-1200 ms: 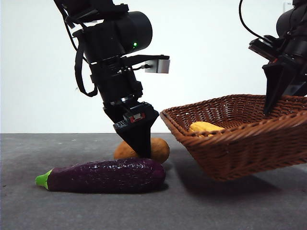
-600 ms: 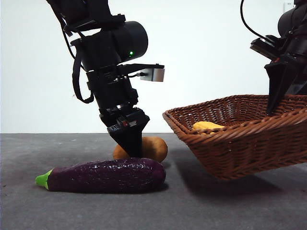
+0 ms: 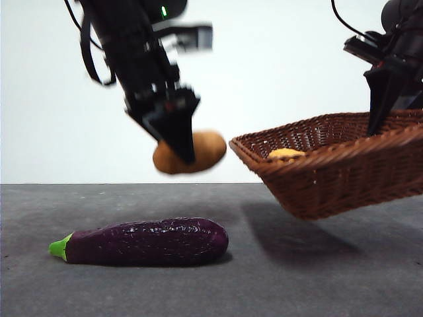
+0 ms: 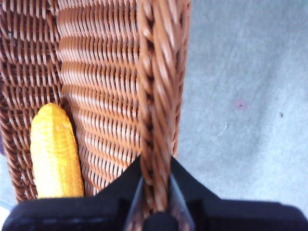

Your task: Help me put the vegetables on the table into the basket

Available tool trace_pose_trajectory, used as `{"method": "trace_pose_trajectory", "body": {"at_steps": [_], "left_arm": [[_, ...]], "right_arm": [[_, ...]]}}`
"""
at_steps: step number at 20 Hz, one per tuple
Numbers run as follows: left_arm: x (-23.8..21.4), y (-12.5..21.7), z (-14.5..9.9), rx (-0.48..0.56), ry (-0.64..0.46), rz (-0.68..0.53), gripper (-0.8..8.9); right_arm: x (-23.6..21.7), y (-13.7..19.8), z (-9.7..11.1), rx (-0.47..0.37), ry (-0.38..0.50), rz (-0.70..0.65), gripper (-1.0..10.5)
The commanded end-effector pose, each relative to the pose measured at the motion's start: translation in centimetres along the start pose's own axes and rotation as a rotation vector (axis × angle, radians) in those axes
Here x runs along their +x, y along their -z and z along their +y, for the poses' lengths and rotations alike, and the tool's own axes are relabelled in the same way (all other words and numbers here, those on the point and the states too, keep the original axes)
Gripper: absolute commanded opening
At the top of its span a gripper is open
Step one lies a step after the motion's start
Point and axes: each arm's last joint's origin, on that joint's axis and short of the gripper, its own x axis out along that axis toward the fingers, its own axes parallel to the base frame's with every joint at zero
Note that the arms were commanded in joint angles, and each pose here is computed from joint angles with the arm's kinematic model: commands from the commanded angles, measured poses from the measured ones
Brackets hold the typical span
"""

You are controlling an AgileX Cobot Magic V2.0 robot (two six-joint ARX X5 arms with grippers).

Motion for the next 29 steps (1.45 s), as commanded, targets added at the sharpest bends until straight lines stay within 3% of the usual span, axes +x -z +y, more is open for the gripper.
{"method": "trace_pose_trajectory", "body": {"at_steps": [1,7,14,20,21,22,24,25,29], "left_arm": [[-2.0,-0.1,0.2,-0.098,-0.017,-0.044,-0.09],[-6.4,-1.0,-1.2,-0.109,0.049,-0.200,-0.09],[-5.2,-2.7,-3.4,-0.086,0.084,-0.257,-0.09],[-2.1,-2.2,-2.8,-0.114,0.086,-0.172,0.01],[-1.5,-2.2,-2.6,-0.120,0.087,-0.158,0.51],[-0.9,-2.1,-2.6,-0.124,0.089,-0.148,1.87],[-0.4,-2.2,-2.6,-0.123,0.091,-0.150,5.55],[-0.3,-2.3,-2.6,-0.122,0.087,-0.163,6.10],[-1.4,-2.9,-2.5,-0.141,0.081,-0.213,6.06]], "right_arm": [[-0.7,-0.2,0.4,0.001,-0.012,-0.019,-0.1],[-0.5,-0.1,0.9,0.013,0.021,-0.001,-0.1],[1.2,0.4,4.9,-0.081,0.009,0.053,-0.1],[2.0,1.2,7.0,-0.136,-0.009,0.108,-0.1],[2.1,1.2,7.1,-0.138,-0.017,0.110,-0.1],[2.1,1.3,7.2,-0.138,-0.027,0.114,-0.1],[2.1,1.3,7.3,-0.140,-0.037,0.117,-0.1],[2.1,1.3,7.3,-0.141,-0.038,0.117,-0.1],[2.1,1.3,7.3,-0.140,-0.038,0.113,-0.1]]}}
